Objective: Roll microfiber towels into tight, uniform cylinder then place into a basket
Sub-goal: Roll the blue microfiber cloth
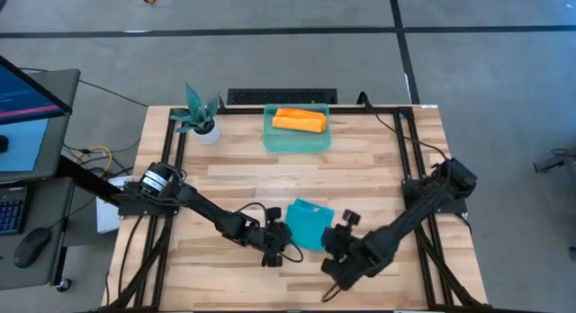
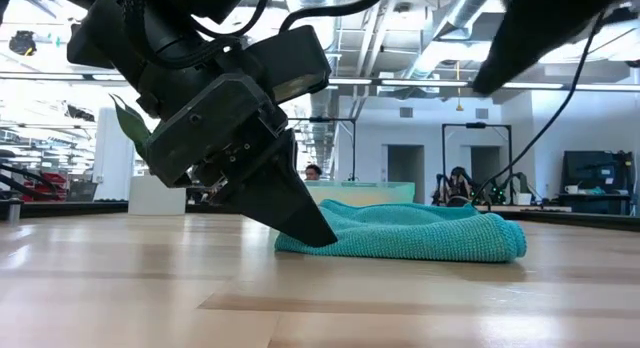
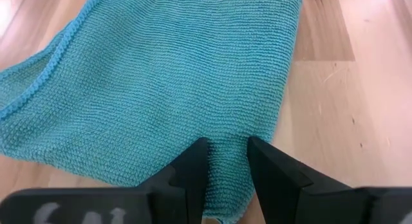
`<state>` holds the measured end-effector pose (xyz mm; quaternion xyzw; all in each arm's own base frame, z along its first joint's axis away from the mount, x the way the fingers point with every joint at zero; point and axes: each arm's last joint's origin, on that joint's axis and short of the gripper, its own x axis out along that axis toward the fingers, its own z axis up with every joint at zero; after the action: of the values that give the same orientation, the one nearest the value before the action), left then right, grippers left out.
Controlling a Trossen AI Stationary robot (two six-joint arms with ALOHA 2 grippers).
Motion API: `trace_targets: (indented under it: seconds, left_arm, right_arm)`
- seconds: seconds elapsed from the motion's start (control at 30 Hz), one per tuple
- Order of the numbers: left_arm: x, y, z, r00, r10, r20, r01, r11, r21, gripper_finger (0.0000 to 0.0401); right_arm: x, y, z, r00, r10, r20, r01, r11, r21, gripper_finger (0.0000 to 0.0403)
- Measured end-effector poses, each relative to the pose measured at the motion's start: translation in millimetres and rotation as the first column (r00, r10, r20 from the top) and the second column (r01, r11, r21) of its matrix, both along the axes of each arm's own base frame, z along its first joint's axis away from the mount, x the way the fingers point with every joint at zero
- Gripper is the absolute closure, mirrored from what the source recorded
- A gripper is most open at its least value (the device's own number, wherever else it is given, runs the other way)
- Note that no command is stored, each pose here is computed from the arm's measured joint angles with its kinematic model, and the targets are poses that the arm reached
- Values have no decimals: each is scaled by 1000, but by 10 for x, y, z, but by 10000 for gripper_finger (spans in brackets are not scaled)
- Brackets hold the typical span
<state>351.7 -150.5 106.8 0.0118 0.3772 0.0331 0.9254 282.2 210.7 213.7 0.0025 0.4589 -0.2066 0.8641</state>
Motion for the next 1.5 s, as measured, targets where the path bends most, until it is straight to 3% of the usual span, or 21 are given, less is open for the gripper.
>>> trace_targets:
  seconds: [0.13, 0.27, 0.5, 0.73, 0.83, 1.23, 1.37, 1.5]
  left_arm:
    - [0, 0, 0, 1000, 26, 1, -26, 999, -25, 295]
    - [-2, 0, -1, 999, 50, -2, -50, 998, -48, 295]
    - [-4, 3, -3, 993, 116, -4, -115, 987, -110, 295]
    - [-5, 5, -3, 981, 193, -10, -192, 964, -185, 295]
    - [-4, 4, 0, 982, 191, -10, -189, 964, -185, 295]
    - [43, -35, 125, 985, 136, -104, -143, 988, -63, 295]
    - [8, -116, 194, 983, 143, -115, -134, 987, 83, 295]
    - [-56, -246, 331, 980, 170, -103, -140, 957, 254, 295]
  right_arm:
    - [218, -6, -136, 989, 142, -51, -139, 988, 64, 290]
    - [372, -68, -321, 973, 200, -115, -188, 977, 102, 290]
    - [485, -221, -498, 963, 179, -201, -149, 976, 158, 290]
    - [524, -259, -633, 953, 140, -270, -61, 958, 281, 290]
    - [481, -291, -744, 931, 130, -342, -40, 965, 258, 290]
    - [493, -347, -850, 896, 141, -420, -37, 969, 246, 290]
    - [477, -391, -859, 888, 136, -439, -60, 981, 183, 290]
    - [477, -410, -868, 890, 138, -435, -93, 988, 124, 290]
